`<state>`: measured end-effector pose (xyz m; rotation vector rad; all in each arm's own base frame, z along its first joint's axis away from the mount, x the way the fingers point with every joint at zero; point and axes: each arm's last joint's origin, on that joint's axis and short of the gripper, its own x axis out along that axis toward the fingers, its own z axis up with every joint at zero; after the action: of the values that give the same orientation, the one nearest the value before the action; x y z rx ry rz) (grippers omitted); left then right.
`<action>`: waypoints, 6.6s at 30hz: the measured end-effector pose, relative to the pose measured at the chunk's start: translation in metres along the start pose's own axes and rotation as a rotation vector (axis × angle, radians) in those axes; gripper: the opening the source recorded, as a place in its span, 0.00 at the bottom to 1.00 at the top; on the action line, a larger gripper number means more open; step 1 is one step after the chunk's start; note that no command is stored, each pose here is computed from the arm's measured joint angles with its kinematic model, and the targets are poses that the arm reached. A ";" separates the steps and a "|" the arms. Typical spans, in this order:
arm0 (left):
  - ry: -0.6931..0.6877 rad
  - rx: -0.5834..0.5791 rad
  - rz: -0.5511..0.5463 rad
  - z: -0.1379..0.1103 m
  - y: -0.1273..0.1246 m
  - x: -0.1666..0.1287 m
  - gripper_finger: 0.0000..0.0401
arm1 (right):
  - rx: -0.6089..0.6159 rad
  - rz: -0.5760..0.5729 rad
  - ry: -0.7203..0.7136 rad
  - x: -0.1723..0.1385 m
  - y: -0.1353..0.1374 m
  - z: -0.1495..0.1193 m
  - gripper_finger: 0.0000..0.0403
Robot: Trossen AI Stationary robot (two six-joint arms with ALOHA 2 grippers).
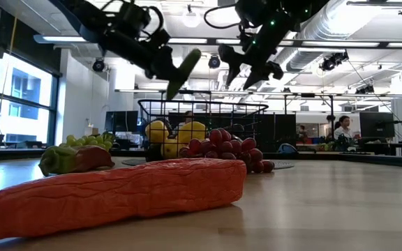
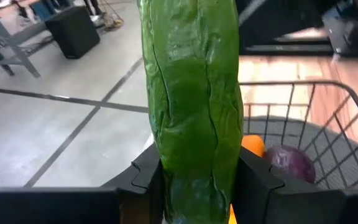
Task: Build produce basket
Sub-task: Put the cucumber into the wire basket, then put the carrot into the wire basket
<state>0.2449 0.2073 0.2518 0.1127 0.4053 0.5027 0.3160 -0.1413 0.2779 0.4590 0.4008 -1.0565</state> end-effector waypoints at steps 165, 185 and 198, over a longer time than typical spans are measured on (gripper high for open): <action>0.674 -0.645 0.009 0.010 -0.173 -0.177 0.52 | -1.078 1.393 0.224 -0.146 0.169 -0.259 0.59; 0.698 -0.624 0.027 0.007 -0.172 -0.178 0.52 | -1.160 1.280 0.322 -0.115 0.164 -0.306 0.55; 0.698 -0.569 0.010 0.007 -0.172 -0.178 0.52 | -0.999 1.235 0.441 -0.116 0.164 -0.305 0.15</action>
<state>0.1815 -0.0297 0.2858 -0.6282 0.9230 0.6447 0.3833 0.1764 0.1108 -0.0365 0.8120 0.4989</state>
